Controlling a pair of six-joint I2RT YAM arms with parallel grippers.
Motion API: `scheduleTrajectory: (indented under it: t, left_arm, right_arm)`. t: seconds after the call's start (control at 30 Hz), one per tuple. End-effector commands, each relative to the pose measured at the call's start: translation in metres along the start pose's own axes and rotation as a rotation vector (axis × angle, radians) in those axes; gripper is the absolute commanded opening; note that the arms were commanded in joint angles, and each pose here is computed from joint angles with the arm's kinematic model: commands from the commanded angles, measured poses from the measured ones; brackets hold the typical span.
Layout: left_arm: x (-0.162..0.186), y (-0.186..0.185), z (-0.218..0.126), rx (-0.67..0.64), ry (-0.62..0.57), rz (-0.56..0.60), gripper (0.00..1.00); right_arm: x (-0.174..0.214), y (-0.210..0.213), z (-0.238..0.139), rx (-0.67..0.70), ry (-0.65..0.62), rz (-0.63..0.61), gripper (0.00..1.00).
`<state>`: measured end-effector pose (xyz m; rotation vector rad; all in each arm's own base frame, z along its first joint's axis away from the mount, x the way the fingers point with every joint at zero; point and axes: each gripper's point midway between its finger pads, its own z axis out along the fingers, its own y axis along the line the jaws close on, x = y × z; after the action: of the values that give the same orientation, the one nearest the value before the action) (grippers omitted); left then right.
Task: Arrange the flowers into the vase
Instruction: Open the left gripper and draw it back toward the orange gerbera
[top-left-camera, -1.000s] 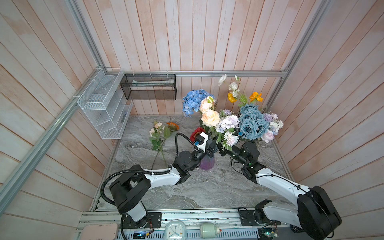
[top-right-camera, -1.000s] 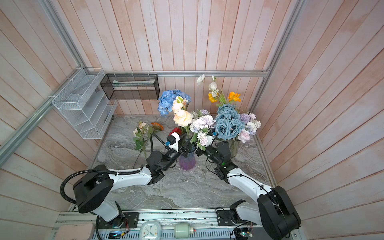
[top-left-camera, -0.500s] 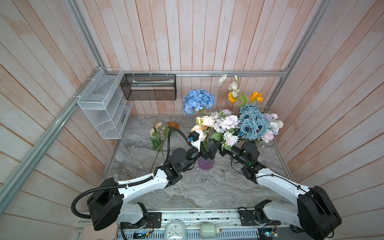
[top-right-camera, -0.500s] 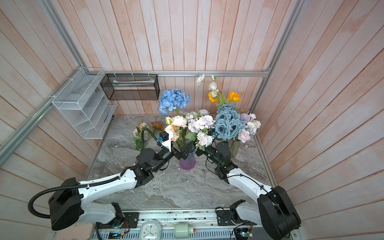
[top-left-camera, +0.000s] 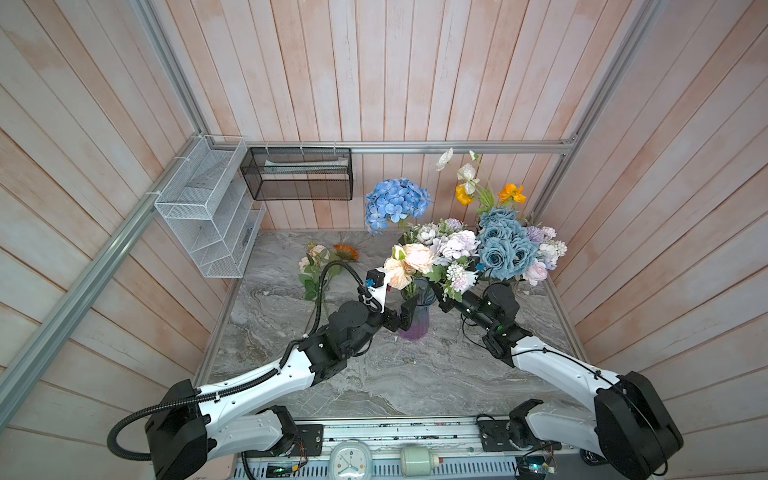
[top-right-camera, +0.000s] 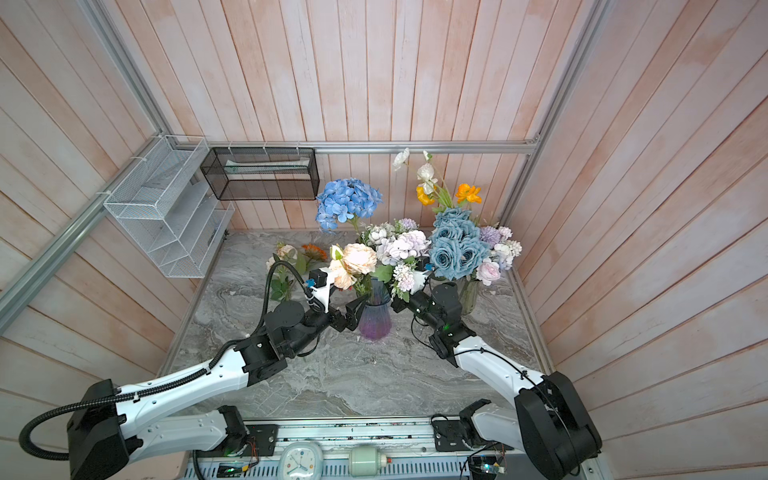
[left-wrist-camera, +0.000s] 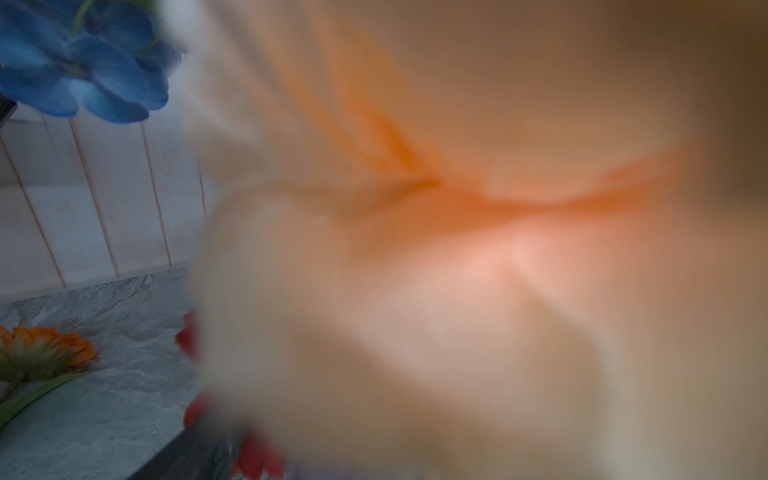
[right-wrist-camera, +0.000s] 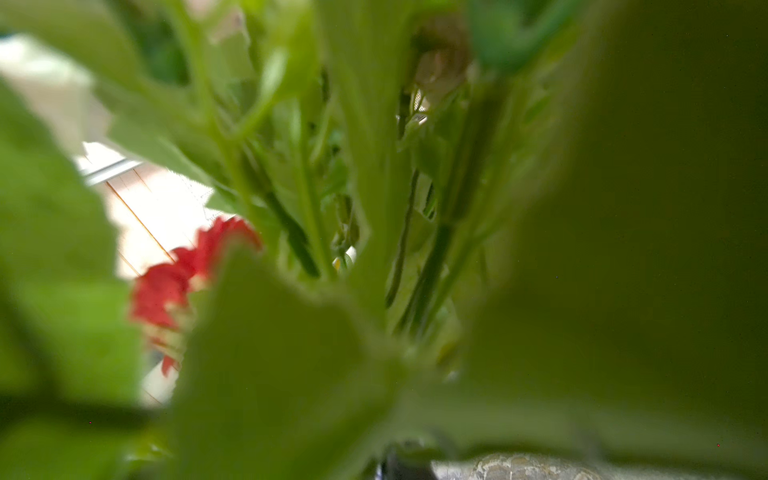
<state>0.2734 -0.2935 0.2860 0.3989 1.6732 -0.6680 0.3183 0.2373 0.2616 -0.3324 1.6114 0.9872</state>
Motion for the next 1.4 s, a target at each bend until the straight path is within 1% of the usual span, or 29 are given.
scheduleTrajectory:
  t: [0.0,0.1,0.27,0.43,0.6,0.73,0.8,0.83,1.0,1.13,1.23,1.37]
  left_arm:
    - [0.017,0.031,-0.011,-0.102,0.056,-0.039,1.00]
    - [0.027,0.058,-0.019,-0.155,0.075,-0.089,0.99]
    - [0.043,0.100,-0.031,-0.252,0.101,-0.085,0.93]
    - [0.062,0.139,-0.031,-0.316,0.160,-0.077,0.82]
    - [0.070,0.188,-0.027,-0.420,0.216,-0.108,0.79]
    - [0.077,0.225,-0.014,-0.512,0.271,-0.114,0.79]
    - [0.082,0.236,-0.004,-0.528,0.306,-0.103,0.77]
    - [0.083,0.240,0.003,-0.531,0.321,-0.091,0.73]
    - [0.097,0.264,0.024,-0.562,0.407,-0.058,0.70]
    - [0.109,0.283,0.038,-0.575,0.494,-0.041,0.62]
    - [0.116,0.298,0.046,-0.594,0.553,-0.013,0.54]
    - [0.124,0.316,0.055,-0.591,0.630,-0.016,0.52]
  right_arm:
    - [-0.014,0.007,0.002,-0.016,-0.029,-0.020,0.13]
    - [-0.014,0.007,0.003,-0.016,-0.029,-0.020,0.13]
    - [-0.013,0.007,0.003,-0.018,-0.027,-0.018,0.13]
    - [-0.014,0.007,0.003,-0.017,-0.026,-0.022,0.13]
    - [-0.014,0.007,0.003,-0.020,-0.025,-0.019,0.13]
    - [-0.012,0.007,0.005,-0.025,-0.022,-0.017,0.13]
    - [-0.011,0.007,0.006,-0.028,-0.019,-0.017,0.13]
    - [-0.010,0.007,0.006,-0.028,-0.015,-0.016,0.13]
    - [-0.011,0.007,0.003,-0.023,-0.025,-0.019,0.13]
    - [-0.009,0.005,0.001,-0.015,-0.027,-0.025,0.13]
    - [-0.008,0.005,0.000,-0.013,-0.025,-0.027,0.13]
    - [-0.008,0.005,0.000,-0.012,-0.025,-0.028,0.13]
